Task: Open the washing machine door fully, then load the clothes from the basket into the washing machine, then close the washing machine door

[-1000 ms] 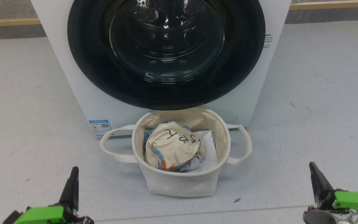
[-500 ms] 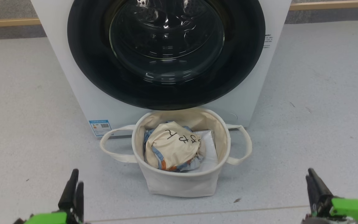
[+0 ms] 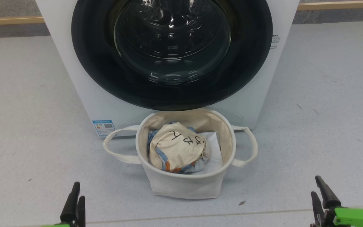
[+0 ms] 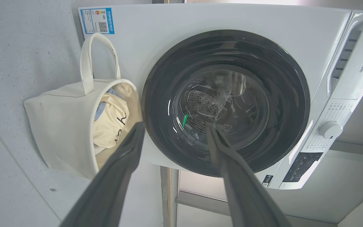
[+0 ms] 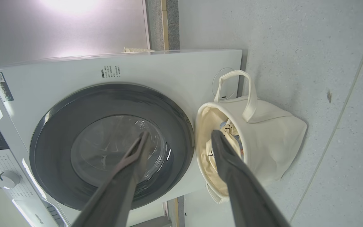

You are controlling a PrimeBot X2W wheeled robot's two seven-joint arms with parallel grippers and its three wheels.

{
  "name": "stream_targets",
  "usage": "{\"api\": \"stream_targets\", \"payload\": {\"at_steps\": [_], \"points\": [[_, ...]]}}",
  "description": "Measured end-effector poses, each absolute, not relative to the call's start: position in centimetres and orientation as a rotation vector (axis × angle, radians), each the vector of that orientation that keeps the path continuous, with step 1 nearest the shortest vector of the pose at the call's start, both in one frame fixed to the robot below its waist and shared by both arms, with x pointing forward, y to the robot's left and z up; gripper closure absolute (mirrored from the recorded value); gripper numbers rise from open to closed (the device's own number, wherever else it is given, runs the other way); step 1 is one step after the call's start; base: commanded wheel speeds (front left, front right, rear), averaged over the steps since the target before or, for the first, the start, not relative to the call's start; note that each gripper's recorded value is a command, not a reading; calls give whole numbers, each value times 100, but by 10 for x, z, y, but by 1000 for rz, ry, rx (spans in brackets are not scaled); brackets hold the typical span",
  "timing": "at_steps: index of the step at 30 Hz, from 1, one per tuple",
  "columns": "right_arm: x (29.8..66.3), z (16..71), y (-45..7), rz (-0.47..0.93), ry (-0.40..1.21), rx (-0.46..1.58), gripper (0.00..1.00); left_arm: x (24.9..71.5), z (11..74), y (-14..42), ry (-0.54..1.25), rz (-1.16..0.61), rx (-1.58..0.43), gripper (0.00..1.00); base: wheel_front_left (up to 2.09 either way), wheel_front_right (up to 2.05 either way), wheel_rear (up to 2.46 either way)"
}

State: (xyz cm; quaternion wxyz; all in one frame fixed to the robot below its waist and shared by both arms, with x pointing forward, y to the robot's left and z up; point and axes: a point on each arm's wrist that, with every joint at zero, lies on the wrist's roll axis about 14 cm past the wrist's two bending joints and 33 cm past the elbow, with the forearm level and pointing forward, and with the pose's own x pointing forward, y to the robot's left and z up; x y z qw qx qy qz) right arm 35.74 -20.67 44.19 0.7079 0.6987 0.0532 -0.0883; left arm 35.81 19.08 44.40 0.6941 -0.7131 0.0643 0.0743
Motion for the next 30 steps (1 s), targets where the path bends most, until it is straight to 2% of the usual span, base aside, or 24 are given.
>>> {"api": "stream_targets", "payload": {"at_steps": [11, 18, 30], "points": [[372, 465, -216, -174, 30, 1509, 0, 360, 452, 199, 99, 171, -1523, 0, 0, 0, 0], [379, 474, -214, -148, 19, 1407, 0, 367, 467, 207, 47, 158, -1450, 0, 0, 0, 0], [399, 512, -185, 1, -16, 1150, 0, 376, 493, 218, -25, 141, -1256, 0, 0, 0, 0]]}}
